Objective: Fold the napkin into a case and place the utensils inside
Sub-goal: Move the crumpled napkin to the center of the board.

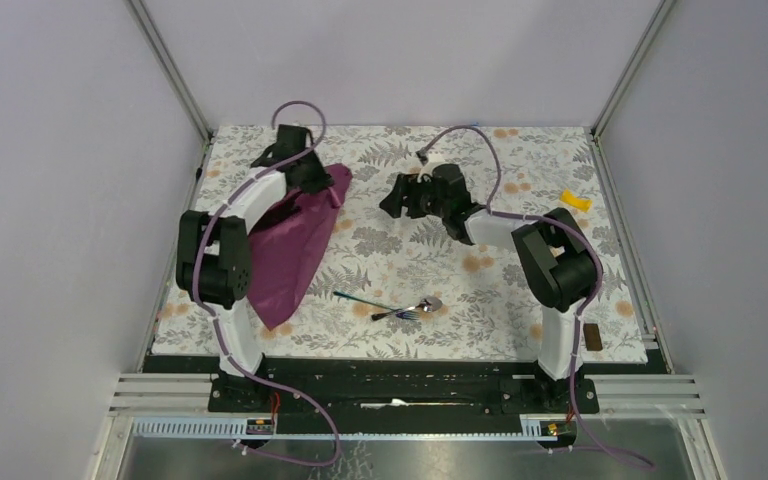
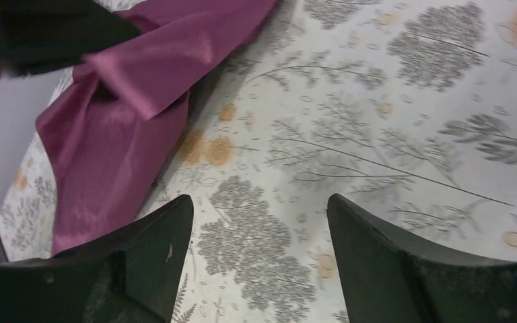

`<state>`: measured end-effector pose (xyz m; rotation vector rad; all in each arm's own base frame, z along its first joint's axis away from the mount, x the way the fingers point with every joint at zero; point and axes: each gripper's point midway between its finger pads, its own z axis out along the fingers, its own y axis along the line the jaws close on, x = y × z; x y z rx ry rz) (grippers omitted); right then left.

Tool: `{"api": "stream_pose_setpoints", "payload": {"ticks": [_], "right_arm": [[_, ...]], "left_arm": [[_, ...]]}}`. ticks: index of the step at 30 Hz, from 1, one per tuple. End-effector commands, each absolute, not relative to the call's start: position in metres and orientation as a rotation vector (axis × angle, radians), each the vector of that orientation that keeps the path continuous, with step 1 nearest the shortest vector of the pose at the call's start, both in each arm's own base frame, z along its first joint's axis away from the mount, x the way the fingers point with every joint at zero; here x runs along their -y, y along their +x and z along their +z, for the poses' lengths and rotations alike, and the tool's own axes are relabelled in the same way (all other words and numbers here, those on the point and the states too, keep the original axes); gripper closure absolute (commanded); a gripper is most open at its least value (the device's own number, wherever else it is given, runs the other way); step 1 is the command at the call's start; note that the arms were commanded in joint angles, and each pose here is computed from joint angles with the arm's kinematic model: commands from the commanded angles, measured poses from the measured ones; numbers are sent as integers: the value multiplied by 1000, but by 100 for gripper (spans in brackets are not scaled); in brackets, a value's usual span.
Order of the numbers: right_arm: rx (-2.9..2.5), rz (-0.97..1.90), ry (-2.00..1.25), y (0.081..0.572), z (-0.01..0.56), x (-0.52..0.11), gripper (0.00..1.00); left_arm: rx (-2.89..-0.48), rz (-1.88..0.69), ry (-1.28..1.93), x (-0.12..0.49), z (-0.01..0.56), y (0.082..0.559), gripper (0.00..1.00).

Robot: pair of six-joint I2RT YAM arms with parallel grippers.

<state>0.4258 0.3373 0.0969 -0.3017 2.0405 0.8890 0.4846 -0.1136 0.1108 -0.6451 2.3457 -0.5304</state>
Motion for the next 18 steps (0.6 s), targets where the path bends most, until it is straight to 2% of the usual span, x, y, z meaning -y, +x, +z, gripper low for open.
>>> {"api": "stream_pose_setpoints", "payload": {"ticks": [1, 6, 9, 13, 15, 16, 18], "right_arm": [[-2007, 1091, -193, 441, 112, -326, 22], [-2040, 1212, -30, 447, 104, -326, 20], [-2069, 1207, 48, 455, 95, -318, 20], [-2089, 1191, 130, 461, 90, -293, 20], [-2116, 1128, 163, 462, 81, -282, 20], [-2143, 1082, 185, 462, 75, -277, 20], [-2163, 1038, 216, 463, 68, -272, 20]], "left_arm": [[-2436, -537, -249, 174, 132, 468, 83], [-2475, -593, -99, 220, 139, 432, 82], [-2554, -698, 15, 259, 125, 388, 60], [-2528, -578, 145, 262, 135, 355, 36], [-2481, -531, 106, 242, 150, 356, 5], [-2457, -485, 58, 223, 157, 364, 1], [-2431, -412, -45, 188, 166, 378, 1]]}}
